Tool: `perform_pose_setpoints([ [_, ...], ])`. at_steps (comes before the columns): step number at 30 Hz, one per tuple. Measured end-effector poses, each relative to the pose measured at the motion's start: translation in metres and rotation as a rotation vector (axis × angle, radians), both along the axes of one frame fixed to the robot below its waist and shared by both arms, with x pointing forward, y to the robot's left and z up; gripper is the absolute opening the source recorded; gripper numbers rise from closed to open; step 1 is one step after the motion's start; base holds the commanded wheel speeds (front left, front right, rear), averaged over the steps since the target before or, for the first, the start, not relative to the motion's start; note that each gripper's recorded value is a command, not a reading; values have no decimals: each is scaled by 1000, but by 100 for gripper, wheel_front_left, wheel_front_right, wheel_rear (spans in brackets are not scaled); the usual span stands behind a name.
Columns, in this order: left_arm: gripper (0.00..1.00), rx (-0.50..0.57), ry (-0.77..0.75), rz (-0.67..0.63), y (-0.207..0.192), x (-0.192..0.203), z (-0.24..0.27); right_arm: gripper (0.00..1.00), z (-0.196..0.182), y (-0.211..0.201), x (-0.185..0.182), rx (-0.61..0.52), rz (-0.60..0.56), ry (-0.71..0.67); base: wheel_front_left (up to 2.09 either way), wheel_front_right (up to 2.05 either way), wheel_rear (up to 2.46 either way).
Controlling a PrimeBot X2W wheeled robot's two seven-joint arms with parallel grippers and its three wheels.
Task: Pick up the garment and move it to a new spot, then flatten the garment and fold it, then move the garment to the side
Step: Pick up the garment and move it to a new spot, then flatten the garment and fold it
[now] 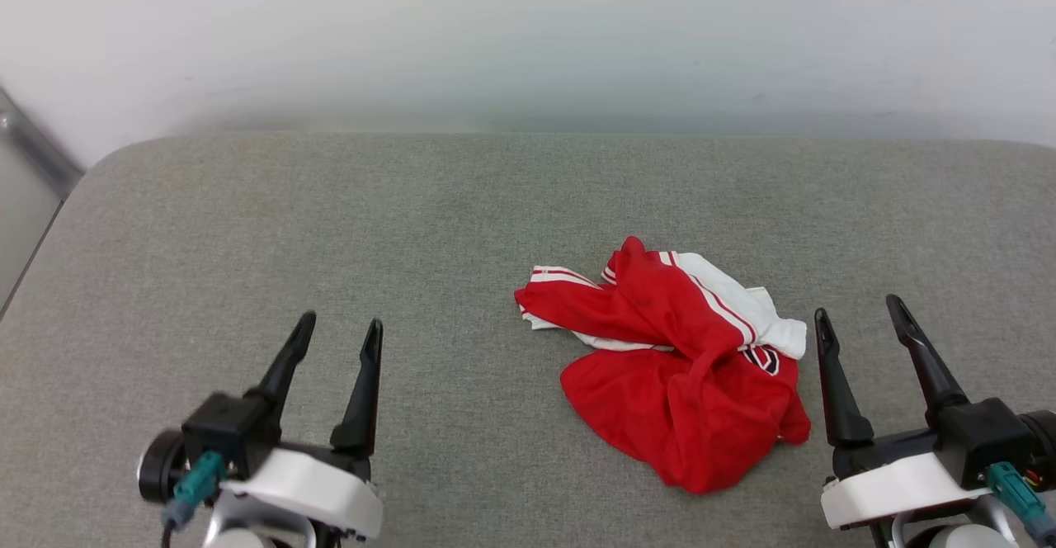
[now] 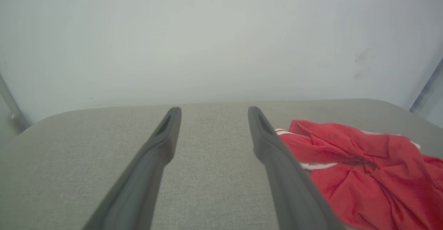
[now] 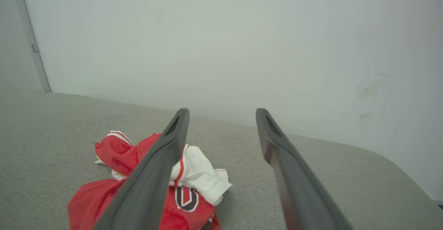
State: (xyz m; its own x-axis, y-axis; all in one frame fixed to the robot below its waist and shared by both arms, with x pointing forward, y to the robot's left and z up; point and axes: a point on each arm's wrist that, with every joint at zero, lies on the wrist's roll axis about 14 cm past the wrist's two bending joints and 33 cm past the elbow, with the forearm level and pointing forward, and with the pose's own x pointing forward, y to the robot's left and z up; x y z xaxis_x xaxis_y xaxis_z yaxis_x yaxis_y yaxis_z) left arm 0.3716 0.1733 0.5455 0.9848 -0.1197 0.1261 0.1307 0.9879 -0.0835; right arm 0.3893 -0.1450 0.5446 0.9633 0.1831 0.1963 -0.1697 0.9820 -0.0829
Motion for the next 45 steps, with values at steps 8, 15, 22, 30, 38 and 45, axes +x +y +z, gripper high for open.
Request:
perform_pose_setpoints([
  [8, 100, -32, -25, -2, -6, -8, -3, 100, -4, 2, -2, 1, 5, 11, 0, 0, 0],
  [15, 100, -27, -30, -28, -10, -3, -7, 100, -10, -2, 1, -1, -4, 30, 0, 0, 0],
  [22, 100, -34, -18, -33, -10, 5, -14, 100, -24, -14, 22, -20, -49, 119, 0, 0, 0],
  [30, 100, -34, 19, -10, -3, 19, -31, 100, -70, -12, 73, -138, 45, 621, 0, 0, 0],
  [38, 100, -28, 55, 30, 7, 29, -45, 100, -103, -6, 94, -276, 117, 1054, 0, 0, 0],
  [45, 100, -19, 85, 91, 26, 30, -55, 100, -145, 9, 101, -370, 163, 1241, 0, 0, 0],
])
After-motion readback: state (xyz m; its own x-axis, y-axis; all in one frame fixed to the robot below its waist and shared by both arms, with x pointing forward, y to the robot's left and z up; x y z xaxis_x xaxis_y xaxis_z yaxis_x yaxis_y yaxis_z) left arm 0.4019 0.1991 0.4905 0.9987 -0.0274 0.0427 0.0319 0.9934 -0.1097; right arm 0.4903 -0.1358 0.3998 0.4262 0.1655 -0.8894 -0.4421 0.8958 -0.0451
